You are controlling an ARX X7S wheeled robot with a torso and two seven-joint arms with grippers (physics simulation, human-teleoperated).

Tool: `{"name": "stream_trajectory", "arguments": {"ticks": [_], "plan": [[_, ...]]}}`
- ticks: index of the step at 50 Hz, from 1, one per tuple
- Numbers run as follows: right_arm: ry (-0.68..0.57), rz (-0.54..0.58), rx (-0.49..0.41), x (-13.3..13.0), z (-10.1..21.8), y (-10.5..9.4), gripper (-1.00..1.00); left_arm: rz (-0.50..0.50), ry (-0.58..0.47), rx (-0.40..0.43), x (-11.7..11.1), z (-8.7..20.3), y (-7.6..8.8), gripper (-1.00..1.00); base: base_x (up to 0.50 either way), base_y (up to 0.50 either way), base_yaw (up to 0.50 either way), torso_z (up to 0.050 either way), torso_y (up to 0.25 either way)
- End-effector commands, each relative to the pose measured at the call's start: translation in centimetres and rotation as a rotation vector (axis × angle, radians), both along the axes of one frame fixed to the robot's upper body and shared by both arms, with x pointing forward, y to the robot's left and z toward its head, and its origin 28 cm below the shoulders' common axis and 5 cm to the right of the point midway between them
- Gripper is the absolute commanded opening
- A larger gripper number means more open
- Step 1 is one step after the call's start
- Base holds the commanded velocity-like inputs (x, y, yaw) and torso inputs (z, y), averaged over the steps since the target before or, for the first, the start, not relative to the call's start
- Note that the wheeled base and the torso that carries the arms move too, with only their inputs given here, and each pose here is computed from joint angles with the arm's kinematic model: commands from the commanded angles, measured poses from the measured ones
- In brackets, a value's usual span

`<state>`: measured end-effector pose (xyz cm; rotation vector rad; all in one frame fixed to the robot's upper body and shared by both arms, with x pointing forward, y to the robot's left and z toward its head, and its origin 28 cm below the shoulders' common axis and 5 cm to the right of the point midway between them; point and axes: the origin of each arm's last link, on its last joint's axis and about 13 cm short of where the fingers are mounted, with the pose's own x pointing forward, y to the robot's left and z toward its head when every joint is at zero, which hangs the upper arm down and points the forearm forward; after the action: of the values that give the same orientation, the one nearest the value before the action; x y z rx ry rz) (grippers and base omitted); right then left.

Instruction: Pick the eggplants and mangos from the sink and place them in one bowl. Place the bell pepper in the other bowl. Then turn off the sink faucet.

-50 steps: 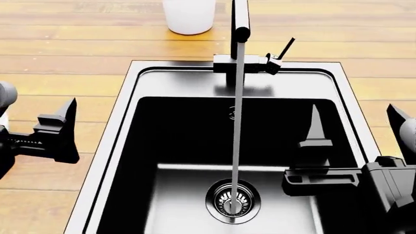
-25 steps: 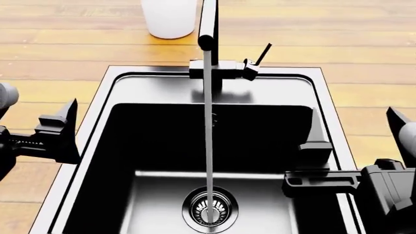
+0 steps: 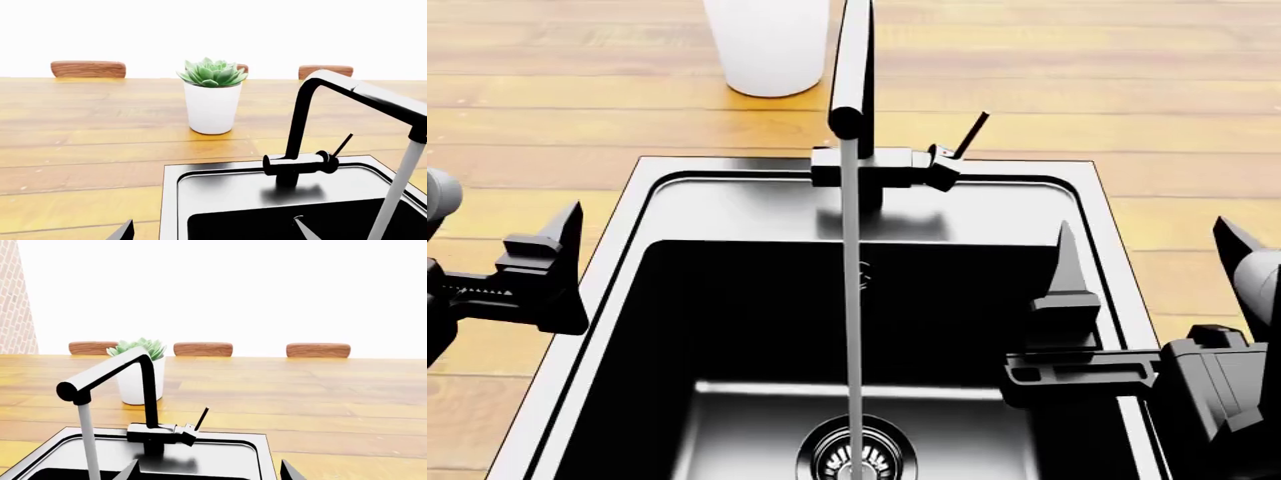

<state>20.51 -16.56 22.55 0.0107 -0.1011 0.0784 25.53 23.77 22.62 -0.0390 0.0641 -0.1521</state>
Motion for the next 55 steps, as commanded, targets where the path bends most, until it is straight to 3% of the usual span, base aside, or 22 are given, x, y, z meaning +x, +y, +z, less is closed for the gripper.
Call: {"name": "stream_trajectory", "arguments": {"ticks": [1,18,31,34,42,55], "plan": [[-0.004,0.002,-0.007,0.0,0.1,0.0,1.00,-0.002,0.003,-0.005,0.0,-0.1,-0.1,1.00,0.27,0.00,0.00,0.000,0.000],[-0.010,-0.001,0.002,-0.1,0.0,-0.1,1.00,-0.005,0.030,-0.017,0.1,-0.2,0.0,1.00,0.26,0.00,0.00,0.000,0.001],[-0.009,-0.002,0.025,0.1,-0.2,0.0,1.00,-0.013,0.031,-0.034,0.2,0.0,0.0,1.00,0.00,0.00,0.00,0.000,0.000],[0.003,-0.007,0.039,0.4,-0.3,0.0,1.00,-0.009,0.017,-0.006,0.3,0.0,-0.1,1.00,0.00,0.00,0.00,0.000,0.000],[0.033,-0.025,0.072,3.5,0.4,-0.4,1.00,-0.024,0.004,0.002,2.3,0.3,-1.1,1.00,0.00,0.00,0.00,0.000,0.000],[0.066,0.024,0.072,11.7,1.7,-1.2,1.00,-0.025,0.015,-0.028,8.0,0.4,-2.5,1.00,0.00,0.00,0.00,0.000,0.000]]}}
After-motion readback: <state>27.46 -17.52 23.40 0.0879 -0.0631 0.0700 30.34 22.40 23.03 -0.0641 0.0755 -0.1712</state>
